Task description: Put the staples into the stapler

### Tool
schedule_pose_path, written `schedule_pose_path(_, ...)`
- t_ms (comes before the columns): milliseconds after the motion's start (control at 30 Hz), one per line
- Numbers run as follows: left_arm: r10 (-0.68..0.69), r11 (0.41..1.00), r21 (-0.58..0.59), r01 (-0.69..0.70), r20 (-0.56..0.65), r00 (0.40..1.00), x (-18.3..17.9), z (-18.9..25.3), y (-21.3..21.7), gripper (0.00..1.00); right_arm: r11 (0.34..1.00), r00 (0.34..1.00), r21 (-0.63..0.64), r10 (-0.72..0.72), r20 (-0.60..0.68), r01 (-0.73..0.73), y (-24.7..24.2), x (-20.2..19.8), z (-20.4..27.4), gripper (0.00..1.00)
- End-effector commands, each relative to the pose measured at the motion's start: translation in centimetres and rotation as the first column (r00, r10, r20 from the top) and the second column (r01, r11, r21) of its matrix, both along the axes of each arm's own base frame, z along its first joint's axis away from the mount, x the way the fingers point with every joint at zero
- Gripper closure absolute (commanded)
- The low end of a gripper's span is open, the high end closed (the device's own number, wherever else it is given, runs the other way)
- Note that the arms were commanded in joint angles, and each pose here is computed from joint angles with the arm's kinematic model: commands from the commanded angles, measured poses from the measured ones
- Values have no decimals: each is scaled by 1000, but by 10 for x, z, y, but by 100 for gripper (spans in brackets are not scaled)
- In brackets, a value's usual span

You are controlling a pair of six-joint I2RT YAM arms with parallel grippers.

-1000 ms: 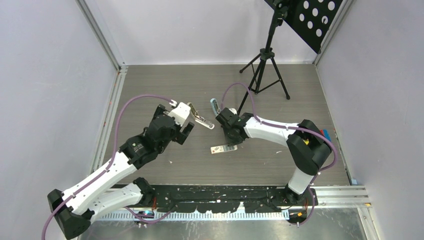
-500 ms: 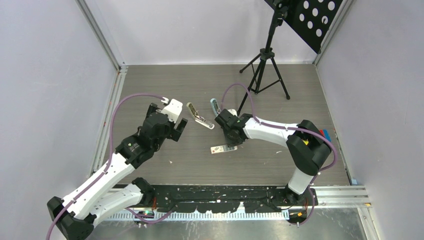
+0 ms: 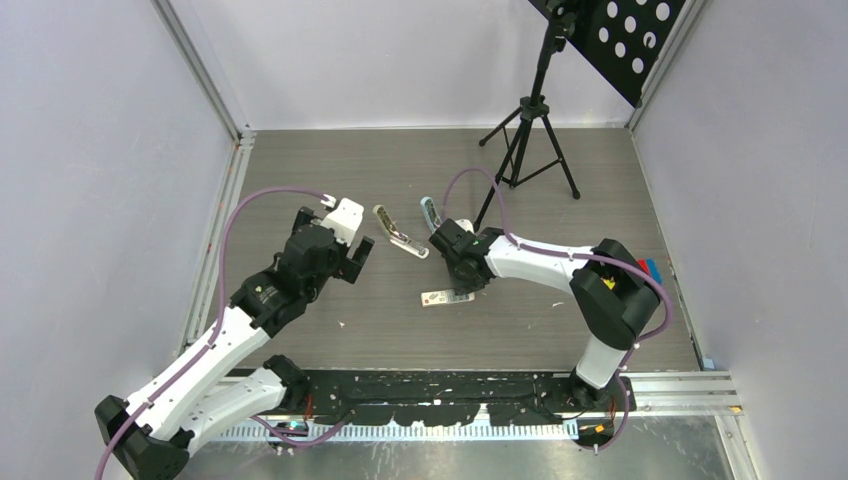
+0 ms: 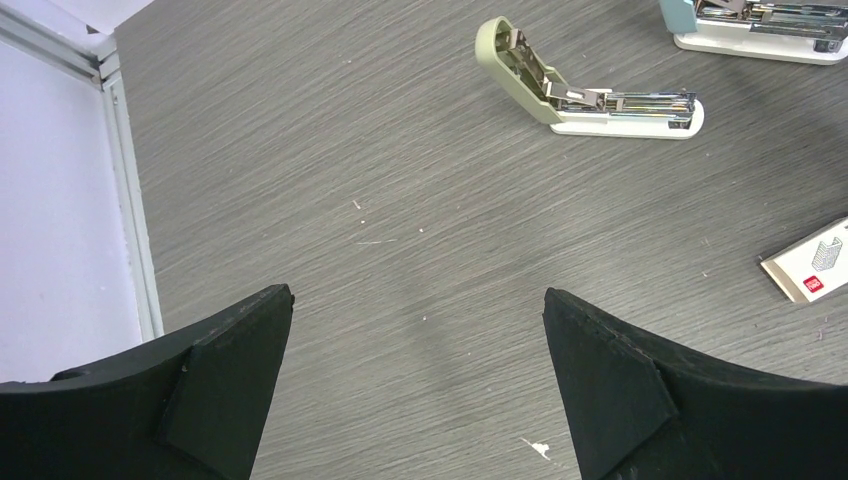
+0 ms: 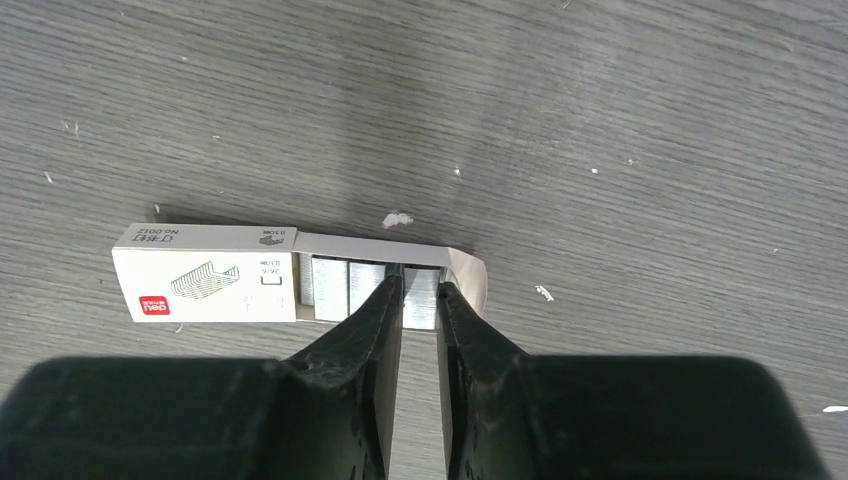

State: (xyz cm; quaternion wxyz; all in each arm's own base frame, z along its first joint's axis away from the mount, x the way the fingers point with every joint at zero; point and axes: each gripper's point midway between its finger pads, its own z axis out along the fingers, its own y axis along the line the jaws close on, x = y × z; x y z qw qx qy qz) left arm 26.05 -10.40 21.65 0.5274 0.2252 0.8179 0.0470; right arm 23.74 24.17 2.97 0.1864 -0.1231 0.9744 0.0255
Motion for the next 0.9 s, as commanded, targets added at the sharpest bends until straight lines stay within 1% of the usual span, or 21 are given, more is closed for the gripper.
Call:
schedule_pose_path(0,0,1000,-27,0,14,1000,1,4,0,0,1000,1000,17,-12,18,12,7,5,2,75)
schedule_pose_path(300,-4,999,-35,4,10,1000,1,4,-1,0,1000,1000,25,-11,10,11,9,4,-1,74)
schedule_pose_path(633,-2,999,-39,3,8,1000,1,3,0,0,1000,1000,4,-20,8,20,5,4,-6,73)
schedule_pose_path(733,-5,999,-40,6,7,1000,1,3,-1,0,1000,1000,6,-20,11,20,5,4,-4,75)
schedule_pose_path(867,-4,999,-39,4,8,1000,1,3,0,0,1000,1000,19,-14,28,13,6,6,8,81)
